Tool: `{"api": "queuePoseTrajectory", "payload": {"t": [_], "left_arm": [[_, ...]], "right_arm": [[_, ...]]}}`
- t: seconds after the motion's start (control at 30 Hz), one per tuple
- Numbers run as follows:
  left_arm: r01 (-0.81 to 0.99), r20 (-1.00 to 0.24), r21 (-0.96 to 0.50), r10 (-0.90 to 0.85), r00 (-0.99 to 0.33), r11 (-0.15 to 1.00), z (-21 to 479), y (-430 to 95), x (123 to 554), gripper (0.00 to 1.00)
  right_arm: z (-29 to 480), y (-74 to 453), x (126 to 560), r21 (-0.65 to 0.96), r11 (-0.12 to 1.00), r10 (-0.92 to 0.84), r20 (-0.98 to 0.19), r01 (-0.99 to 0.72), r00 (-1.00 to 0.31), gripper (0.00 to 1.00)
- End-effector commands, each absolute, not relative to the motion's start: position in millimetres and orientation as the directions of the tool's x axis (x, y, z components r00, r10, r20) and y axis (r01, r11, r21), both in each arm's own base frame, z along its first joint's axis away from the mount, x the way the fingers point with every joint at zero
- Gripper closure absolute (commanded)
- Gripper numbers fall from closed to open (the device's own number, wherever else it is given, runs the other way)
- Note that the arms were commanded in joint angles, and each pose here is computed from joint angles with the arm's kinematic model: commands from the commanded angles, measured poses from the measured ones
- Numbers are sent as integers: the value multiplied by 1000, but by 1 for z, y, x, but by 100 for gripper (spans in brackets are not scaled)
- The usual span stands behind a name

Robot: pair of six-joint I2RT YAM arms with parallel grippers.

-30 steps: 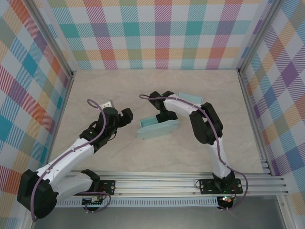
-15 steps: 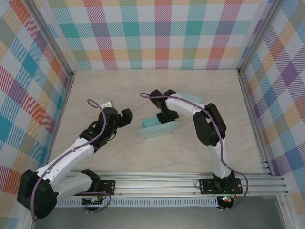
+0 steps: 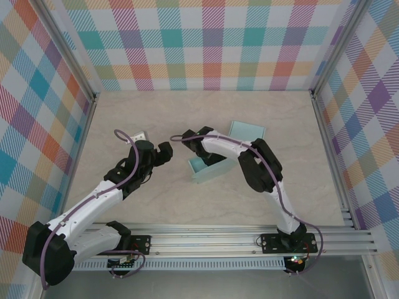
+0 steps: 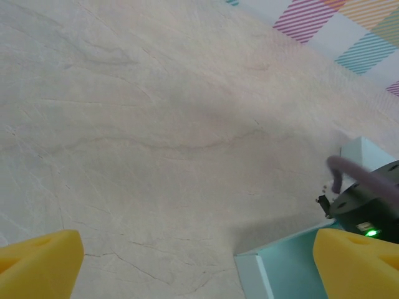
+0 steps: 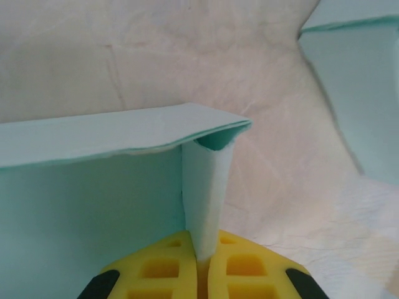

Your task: Fold the paper box

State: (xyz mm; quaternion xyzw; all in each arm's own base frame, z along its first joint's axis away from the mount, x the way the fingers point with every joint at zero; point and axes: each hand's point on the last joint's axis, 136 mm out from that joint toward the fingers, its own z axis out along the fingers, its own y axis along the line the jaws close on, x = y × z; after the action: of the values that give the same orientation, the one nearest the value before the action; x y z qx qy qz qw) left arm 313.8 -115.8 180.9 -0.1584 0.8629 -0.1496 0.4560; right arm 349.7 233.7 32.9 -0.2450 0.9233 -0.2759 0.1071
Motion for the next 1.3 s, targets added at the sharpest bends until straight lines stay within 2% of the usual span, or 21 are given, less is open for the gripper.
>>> {"api": "queuePoseTrajectory", "payload": {"t": [0.0,0.1,0.13,0.33,0.43,0.57,0.73,0.9,1.1,1.17,1.27], "left_arm": [[-172,-766,-381,-415,-491,908,193,-102,315,5],[-190,-771,-368,-413,-486,910,192,-97,313,7],[-194,-771,-361,-409,-488,912,192,-96,313,8],[-191,-763,-328,-379,-524,925,187,-98,314,16],[-194,-766,-305,-361,-532,932,183,-97,317,20],[-213,-769,-253,-330,-547,944,176,-92,328,20],[-199,-740,-201,-282,-611,959,158,-99,353,21],[-135,-687,-197,-235,-688,971,128,-123,380,24],[-66,-612,-239,-203,-764,969,90,-156,402,33],[-49,-587,-268,-203,-784,962,79,-165,404,38],[-31,-549,-298,-197,-812,954,63,-176,402,44]], "right_arm": [[-38,209,332,-642,620,-504,115,-451,-856,100],[-34,215,329,-624,641,-506,93,-447,-857,100],[-29,219,326,-596,668,-500,84,-446,-862,97],[40,236,337,-544,730,-520,-47,-415,-853,51],[78,243,344,-518,755,-532,-126,-402,-838,37],[126,249,350,-485,789,-531,-232,-376,-815,22],[191,247,347,-416,854,-477,-387,-312,-789,18],[235,217,320,-303,932,-337,-524,-199,-782,17],[256,161,269,-86,996,-82,-656,-34,-751,25],[246,148,250,7,1000,-3,-667,-11,-745,30],[216,146,227,171,985,106,-644,-7,-758,43]]}}
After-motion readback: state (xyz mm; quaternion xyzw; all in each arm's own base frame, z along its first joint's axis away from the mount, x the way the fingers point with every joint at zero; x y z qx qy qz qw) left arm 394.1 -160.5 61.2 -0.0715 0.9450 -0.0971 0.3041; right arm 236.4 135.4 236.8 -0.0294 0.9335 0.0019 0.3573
